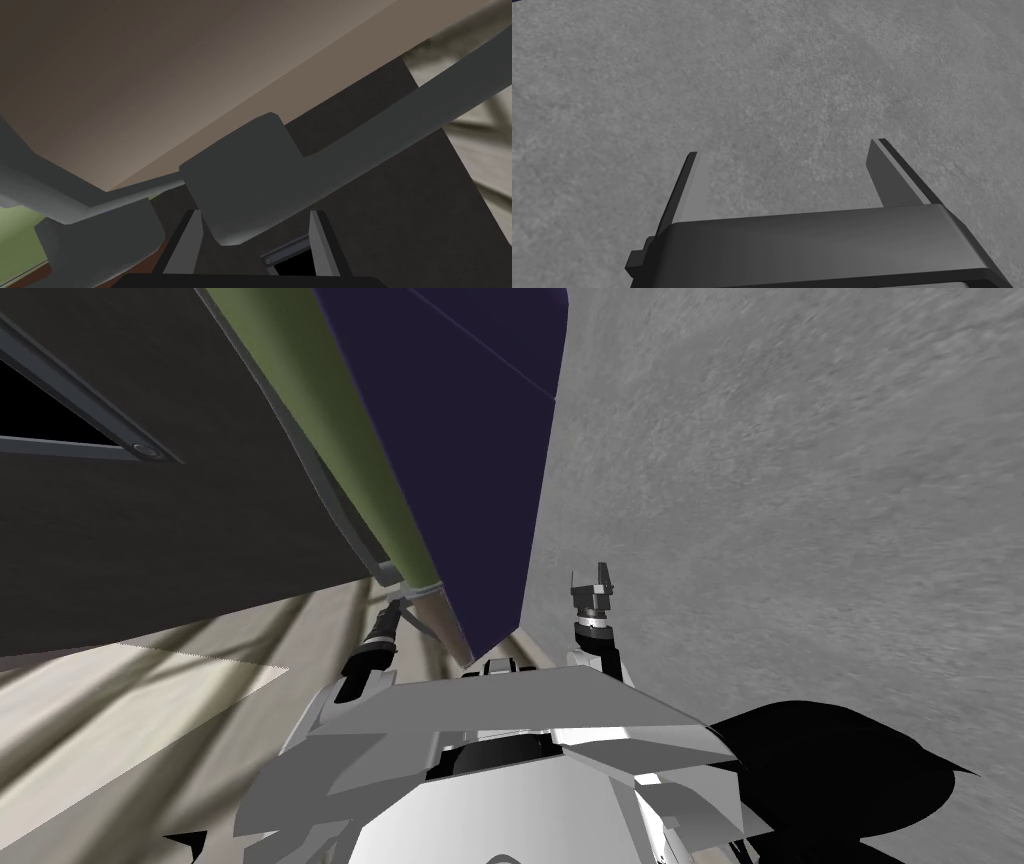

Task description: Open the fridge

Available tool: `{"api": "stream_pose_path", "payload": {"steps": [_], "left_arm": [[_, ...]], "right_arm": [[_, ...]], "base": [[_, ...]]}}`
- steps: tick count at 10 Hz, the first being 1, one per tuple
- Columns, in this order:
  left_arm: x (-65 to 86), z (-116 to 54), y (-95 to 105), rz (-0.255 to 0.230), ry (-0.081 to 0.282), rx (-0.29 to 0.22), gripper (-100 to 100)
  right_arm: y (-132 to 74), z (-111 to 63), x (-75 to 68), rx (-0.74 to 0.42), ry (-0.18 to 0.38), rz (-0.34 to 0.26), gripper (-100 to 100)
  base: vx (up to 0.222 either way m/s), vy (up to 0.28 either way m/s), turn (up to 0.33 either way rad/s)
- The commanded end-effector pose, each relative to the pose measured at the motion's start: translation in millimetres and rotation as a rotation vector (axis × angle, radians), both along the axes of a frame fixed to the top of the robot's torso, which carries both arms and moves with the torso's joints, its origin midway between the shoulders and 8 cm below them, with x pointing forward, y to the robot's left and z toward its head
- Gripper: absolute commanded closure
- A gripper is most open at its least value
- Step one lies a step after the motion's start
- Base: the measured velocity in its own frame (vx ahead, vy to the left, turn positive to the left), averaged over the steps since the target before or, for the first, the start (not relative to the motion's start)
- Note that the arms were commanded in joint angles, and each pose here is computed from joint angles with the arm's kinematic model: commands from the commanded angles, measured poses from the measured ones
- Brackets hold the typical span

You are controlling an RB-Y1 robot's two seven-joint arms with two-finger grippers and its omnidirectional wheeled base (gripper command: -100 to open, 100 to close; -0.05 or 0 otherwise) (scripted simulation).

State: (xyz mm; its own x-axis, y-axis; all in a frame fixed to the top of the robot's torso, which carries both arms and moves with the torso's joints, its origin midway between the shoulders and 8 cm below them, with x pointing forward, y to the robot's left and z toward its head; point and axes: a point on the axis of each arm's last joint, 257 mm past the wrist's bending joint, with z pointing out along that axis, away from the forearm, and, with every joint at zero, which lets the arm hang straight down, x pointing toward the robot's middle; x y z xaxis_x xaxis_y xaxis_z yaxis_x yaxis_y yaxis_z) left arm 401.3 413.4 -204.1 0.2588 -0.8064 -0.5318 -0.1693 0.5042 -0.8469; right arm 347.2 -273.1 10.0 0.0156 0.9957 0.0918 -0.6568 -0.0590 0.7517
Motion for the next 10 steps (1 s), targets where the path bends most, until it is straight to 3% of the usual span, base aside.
{"api": "stream_pose_path", "payload": {"steps": [1,6,10], "left_arm": [[5.9,7.7,-6.7,-0.03,-0.018,0.003,100],[16.5,13.0,-28.9,-0.125,-0.025,0.004,100],[20.5,14.3,-40.2,-0.173,-0.025,0.004,100]], "right_arm": [[0,0.0,0.0,0.0,0.0,0.0,0],[0,0.0,0.0,0.0,0.0,0.0,0],[0,-0.1,0.0,0.0,0.0,0.0,0]], "base": [[-0.122,0.26,-0.048],[-0.108,0.325,-0.099],[-0.122,0.275,-0.084]]}}
